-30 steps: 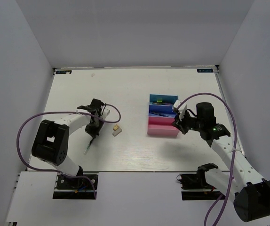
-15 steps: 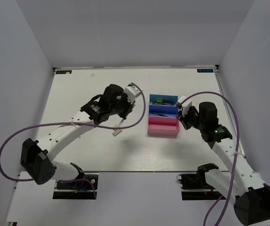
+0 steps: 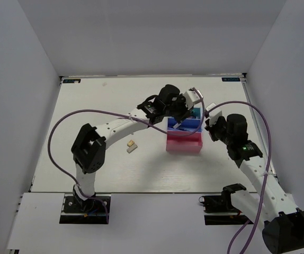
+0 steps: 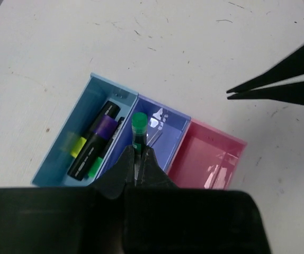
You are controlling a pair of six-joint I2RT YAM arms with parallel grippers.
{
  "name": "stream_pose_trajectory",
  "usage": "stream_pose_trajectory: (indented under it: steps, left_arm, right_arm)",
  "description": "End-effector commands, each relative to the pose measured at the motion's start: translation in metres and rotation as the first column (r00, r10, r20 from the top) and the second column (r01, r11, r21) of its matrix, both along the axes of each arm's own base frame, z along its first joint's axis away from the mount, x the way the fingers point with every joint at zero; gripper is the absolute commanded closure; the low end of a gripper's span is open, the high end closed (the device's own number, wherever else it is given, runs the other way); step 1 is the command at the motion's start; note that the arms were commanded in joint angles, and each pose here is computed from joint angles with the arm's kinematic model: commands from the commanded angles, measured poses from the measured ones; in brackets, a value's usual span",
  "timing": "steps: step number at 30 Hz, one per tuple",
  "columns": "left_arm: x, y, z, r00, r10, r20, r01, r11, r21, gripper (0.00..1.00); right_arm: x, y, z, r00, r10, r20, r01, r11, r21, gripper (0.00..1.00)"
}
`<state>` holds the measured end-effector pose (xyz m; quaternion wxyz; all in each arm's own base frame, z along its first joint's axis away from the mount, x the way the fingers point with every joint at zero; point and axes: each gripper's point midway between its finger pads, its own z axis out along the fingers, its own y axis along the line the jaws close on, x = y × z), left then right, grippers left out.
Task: Sort the stationery into containers
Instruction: Place the pen in the storage box, then pick up the stationery from the center of the board.
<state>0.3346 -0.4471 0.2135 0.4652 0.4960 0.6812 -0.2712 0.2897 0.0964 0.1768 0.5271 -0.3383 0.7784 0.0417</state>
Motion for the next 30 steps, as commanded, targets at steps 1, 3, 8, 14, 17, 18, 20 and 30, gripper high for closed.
stream_pose_trajectory:
  steps: [1,3,8,14,17,18,20,30]
  left_arm:
    - [0.007,-0.023,0.029,0.997,-0.042,0.066,0.046,0.997,-0.064,1.0]
    - [0.012,-0.028,0.014,0.998,-0.044,0.051,0.046,0.998,-0.044,1.0]
    - [0.026,-0.028,-0.01,0.999,0.005,0.045,-0.004,1.0,-0.023,0.93]
    - [0.036,-0.017,-0.03,0.997,0.075,0.026,-0.075,0.997,-0.009,0.35]
    - [0.033,-0.012,-0.021,0.996,0.087,0.037,-0.086,0.996,-0.015,0.28]
    - [0.032,-0.01,-0.019,0.995,0.087,0.04,-0.086,0.996,-0.012,0.28]
    - [0.031,-0.004,0.0,0.993,0.103,0.065,-0.101,0.994,-0.03,0.3]
    - [-0.04,0.197,0.026,0.764,0.618,-0.184,-0.62,0.783,0.051,0.55]
  right_arm:
    - [0.007,-0.007,0.01,0.997,-0.036,0.062,0.036,0.999,0.003,1.0]
    - [0.008,-0.007,0.01,0.997,-0.038,0.066,0.039,0.999,-0.002,1.0]
    - [0.009,-0.009,0.008,0.997,-0.047,0.059,0.048,0.999,-0.006,1.0]
    - [0.005,-0.005,0.012,0.999,-0.026,0.047,0.026,1.0,0.005,0.81]
    - [0.003,-0.003,0.012,0.999,-0.011,0.035,0.011,1.0,0.01,0.78]
    - [0.001,-0.002,0.011,1.0,-0.006,0.026,0.005,1.0,0.011,0.78]
    - [-0.003,0.002,0.008,1.0,0.021,0.002,-0.021,1.0,0.017,0.8]
    - [-0.12,0.116,0.017,0.605,0.778,-0.167,-0.674,0.613,0.413,0.83]
